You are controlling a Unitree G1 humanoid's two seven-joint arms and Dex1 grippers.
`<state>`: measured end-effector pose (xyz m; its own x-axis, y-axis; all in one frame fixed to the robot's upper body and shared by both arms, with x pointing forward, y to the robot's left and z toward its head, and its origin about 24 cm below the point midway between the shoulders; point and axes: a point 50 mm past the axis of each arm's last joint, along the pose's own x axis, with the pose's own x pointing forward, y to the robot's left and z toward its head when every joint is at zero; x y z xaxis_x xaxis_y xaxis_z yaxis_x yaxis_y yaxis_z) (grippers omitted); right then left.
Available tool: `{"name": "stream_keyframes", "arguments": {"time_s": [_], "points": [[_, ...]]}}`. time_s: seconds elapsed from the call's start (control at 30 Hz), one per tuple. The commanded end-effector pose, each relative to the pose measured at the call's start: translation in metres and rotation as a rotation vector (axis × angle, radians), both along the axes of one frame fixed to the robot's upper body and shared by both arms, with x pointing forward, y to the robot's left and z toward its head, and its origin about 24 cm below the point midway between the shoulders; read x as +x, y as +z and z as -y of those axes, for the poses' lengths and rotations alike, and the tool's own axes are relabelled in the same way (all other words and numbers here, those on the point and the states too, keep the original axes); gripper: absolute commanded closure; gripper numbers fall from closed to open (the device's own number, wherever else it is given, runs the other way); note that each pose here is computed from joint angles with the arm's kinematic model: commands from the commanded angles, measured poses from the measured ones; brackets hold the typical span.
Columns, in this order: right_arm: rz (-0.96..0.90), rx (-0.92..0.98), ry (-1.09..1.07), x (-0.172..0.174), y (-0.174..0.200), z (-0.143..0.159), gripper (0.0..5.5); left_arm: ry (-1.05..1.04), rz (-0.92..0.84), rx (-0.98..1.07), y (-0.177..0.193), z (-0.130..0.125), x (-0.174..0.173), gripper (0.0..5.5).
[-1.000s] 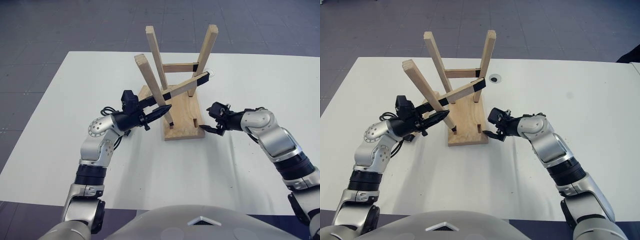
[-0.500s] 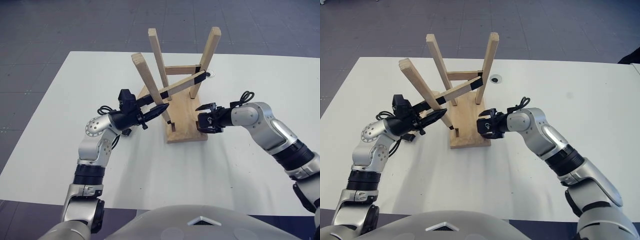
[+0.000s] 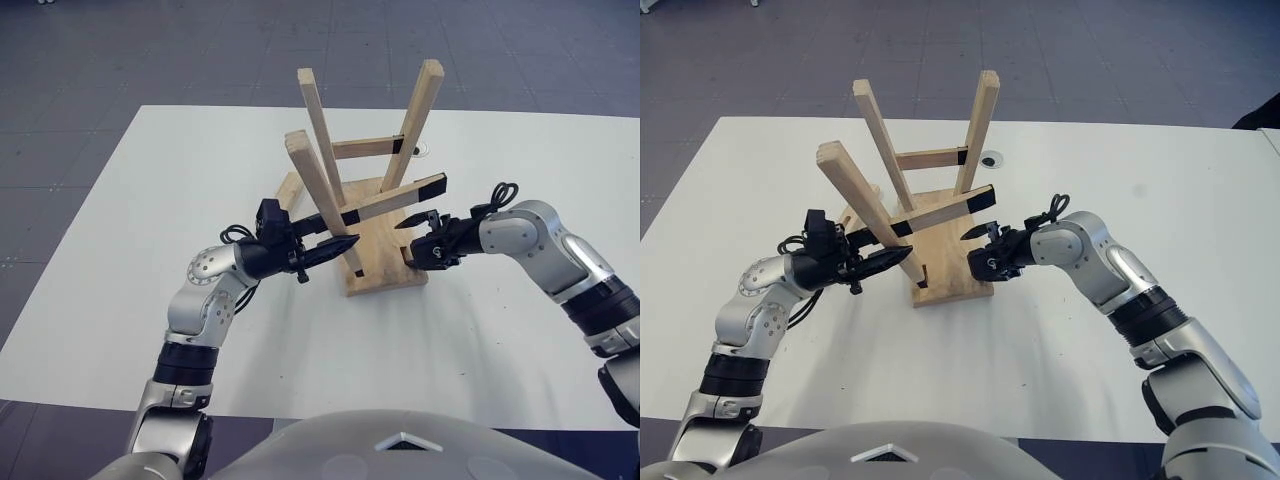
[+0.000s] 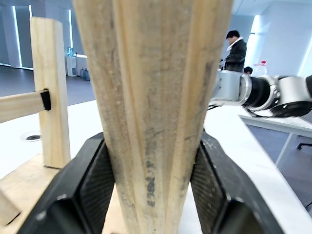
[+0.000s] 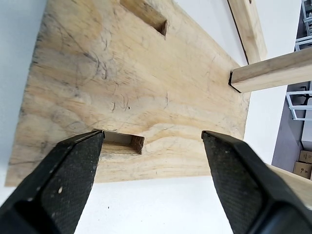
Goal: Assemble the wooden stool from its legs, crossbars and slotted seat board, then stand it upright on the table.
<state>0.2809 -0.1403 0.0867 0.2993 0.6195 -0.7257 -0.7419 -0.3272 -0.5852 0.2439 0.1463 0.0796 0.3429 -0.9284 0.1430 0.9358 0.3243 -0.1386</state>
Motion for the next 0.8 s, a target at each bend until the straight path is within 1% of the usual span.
{"name": "stream_keyframes", "arguments": {"time_s": [0.03,0.2,0.43,0.57,0.7,0.8], "points": [[-0.07,-0.066,-0.026,-0.009,-0.02,0.008,1.81,0.019,0.043,0.013,0.001,0.001,0.008,3.44],[-0.072,-0.063,-0.019,-0.012,-0.021,0.005,1.81,0.017,0.04,0.013,-0.005,0.005,0.009,3.44],[-0.073,-0.052,-0.023,-0.015,-0.021,0.004,1.81,0.028,0.02,0.051,-0.019,0.003,0.016,3.44],[-0.068,-0.045,-0.028,-0.014,-0.02,0.003,1.81,-0.022,-0.026,0.094,-0.03,0.005,0.015,3.44],[-0.064,-0.037,-0.043,-0.015,-0.021,0.003,1.81,-0.119,-0.009,0.303,-0.048,0.003,0.007,3.44],[-0.066,-0.018,-0.065,-0.018,-0.023,0.003,1.81,-0.143,-0.019,0.449,-0.065,-0.004,-0.006,3.45]]}}
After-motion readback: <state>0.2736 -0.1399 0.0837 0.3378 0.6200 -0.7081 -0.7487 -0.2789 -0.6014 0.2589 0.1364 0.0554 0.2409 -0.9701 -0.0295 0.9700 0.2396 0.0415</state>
